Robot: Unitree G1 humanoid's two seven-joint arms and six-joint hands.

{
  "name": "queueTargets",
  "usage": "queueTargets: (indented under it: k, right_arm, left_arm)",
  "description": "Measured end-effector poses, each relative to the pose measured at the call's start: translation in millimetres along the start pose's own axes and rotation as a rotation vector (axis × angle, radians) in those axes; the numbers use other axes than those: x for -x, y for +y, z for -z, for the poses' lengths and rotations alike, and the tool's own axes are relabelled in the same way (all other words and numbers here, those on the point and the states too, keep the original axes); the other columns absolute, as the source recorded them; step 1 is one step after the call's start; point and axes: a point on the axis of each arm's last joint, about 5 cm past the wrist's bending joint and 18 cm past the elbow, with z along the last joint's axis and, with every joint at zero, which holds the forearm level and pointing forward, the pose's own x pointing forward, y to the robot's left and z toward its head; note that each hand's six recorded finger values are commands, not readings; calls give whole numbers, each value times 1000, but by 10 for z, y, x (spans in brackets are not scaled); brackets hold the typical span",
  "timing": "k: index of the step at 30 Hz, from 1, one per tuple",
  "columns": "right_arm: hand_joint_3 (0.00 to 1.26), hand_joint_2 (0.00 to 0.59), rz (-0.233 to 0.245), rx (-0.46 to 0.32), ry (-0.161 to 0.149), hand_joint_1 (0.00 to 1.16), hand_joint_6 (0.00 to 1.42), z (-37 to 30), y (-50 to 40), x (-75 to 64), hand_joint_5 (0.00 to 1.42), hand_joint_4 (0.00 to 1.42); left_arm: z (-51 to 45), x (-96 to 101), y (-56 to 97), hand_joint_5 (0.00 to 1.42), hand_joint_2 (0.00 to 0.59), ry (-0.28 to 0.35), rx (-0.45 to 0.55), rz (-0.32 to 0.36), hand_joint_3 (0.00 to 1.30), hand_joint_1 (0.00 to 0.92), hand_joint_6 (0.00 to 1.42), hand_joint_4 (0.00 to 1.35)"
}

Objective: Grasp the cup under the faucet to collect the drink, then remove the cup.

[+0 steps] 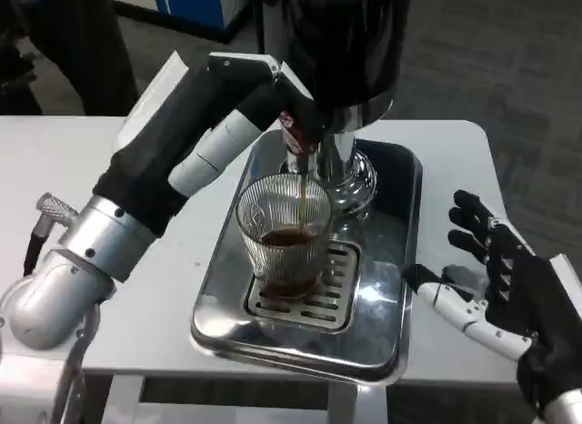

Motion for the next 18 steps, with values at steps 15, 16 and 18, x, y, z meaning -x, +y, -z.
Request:
queueTargets:
  k: [15, 16, 18]
  right_arm:
    - [122, 211, 6, -75, -27, 805, 329, -17, 120, -79, 147, 107]
    - [122, 211, 2, -81, -29, 805, 331, -21, 131, -79, 147, 107]
    - [122, 207, -3, -94, -31, 799, 339, -26, 161, -81, 156, 108]
  left_arm:
    - [28, -22, 11, 578, 69, -1, 0, -2, 890, 0, 366, 786]
    - [29, -22, 11, 578, 69, -1, 0, -2, 890, 0, 366, 786]
    - [29, -22, 11, 578, 69, -1, 0, -2, 890, 0, 366, 786]
